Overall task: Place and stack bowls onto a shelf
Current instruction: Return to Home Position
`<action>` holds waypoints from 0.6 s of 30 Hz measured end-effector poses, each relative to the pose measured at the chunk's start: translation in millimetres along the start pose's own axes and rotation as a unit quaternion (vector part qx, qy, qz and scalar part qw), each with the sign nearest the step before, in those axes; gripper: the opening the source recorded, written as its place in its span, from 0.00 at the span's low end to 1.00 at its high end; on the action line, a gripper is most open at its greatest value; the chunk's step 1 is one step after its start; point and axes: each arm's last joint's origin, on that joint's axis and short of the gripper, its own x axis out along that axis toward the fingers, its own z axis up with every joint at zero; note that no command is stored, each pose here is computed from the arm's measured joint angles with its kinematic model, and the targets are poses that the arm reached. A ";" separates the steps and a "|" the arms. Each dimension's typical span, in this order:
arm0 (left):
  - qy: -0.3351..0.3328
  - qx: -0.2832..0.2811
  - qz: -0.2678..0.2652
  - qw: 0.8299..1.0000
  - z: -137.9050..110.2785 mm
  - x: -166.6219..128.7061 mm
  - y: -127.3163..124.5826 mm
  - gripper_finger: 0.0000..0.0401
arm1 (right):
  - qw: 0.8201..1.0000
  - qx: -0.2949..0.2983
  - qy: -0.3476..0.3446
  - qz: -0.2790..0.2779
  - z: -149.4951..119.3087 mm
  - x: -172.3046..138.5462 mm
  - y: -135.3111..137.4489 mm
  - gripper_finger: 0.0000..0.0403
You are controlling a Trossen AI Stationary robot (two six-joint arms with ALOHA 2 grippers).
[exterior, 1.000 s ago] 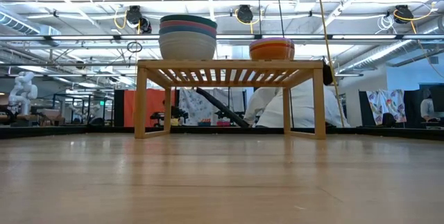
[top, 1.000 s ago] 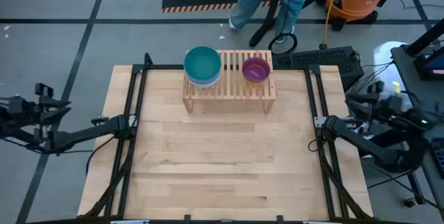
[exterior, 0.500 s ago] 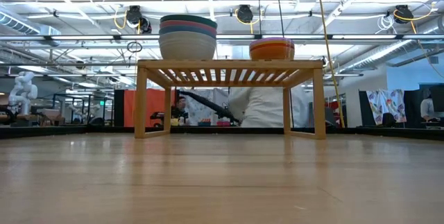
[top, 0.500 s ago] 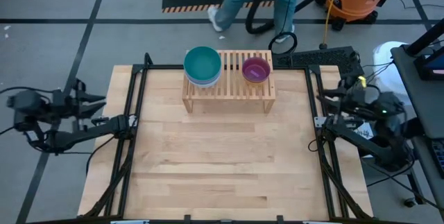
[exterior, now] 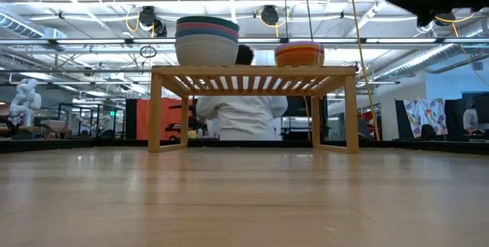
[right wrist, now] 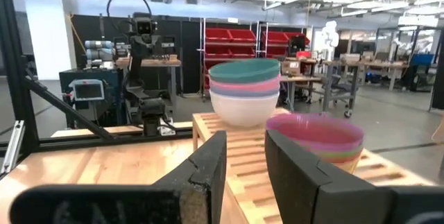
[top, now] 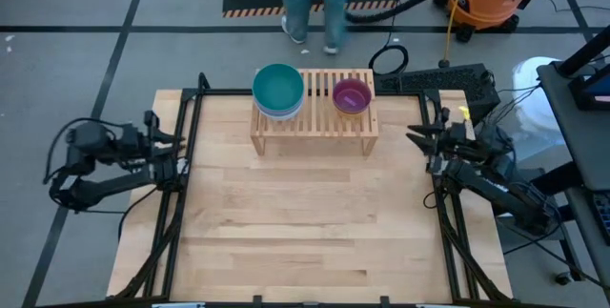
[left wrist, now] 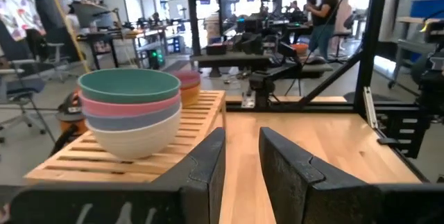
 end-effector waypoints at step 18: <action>-0.024 -0.008 -0.006 1.000 -28.0 39.7 4.5 0.24 | 1.000 0.029 0.004 0.000 -59.6 19.6 -8.7 0.23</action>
